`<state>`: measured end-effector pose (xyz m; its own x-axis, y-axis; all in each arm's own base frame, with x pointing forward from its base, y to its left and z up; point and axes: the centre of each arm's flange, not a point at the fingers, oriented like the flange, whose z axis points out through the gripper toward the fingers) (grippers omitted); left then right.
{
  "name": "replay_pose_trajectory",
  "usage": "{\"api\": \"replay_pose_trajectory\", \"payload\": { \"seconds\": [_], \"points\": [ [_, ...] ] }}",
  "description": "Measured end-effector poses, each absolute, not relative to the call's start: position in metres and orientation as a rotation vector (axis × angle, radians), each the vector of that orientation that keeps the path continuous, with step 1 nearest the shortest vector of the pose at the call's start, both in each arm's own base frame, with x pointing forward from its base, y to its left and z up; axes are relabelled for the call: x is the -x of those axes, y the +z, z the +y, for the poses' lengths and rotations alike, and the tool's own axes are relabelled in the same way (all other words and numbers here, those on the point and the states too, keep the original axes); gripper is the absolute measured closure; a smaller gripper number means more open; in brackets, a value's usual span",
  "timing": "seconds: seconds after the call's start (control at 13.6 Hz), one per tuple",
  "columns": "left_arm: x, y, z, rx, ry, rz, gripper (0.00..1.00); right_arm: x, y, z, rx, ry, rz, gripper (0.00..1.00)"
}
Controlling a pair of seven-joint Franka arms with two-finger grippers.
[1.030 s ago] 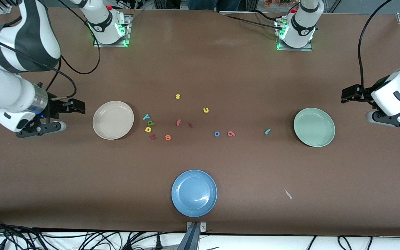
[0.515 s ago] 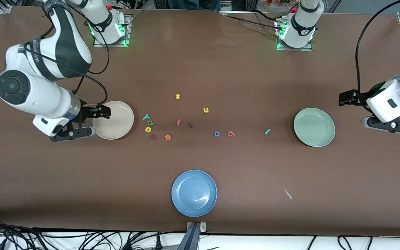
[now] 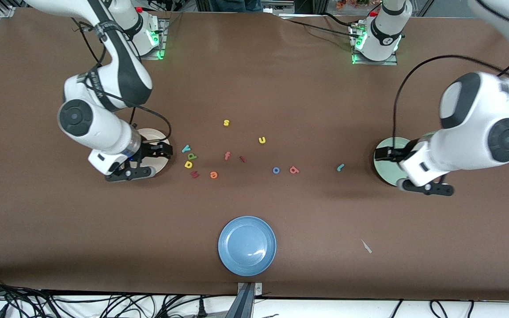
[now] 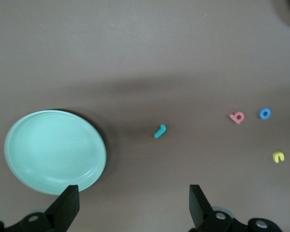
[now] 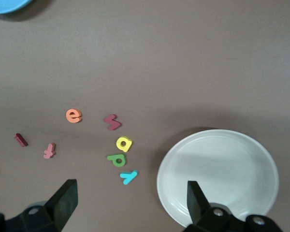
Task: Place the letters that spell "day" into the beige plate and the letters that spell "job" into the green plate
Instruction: 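Reach the left gripper to the teal 1 while the right gripper reaches the y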
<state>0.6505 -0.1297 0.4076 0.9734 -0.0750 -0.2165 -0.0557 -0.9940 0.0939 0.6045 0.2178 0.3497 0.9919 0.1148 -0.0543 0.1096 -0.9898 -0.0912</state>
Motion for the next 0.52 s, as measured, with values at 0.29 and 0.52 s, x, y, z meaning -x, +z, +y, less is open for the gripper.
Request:
{"api": "replay_pose_trajectory", "payload": {
  "seconds": [0.29, 0.52],
  "points": [
    [-0.628, 0.314, -0.162, -3.04, -0.283, -0.011, 0.0, -0.581, 0.292, 0.218, 3.049, 0.076, -0.17, 0.0],
    [-0.611, 0.255, -0.179, -3.038, -0.34, 0.069, 0.04, -0.559, 0.259, 0.238, 3.106, 0.11, -0.268, 0.0]
  ]
}}
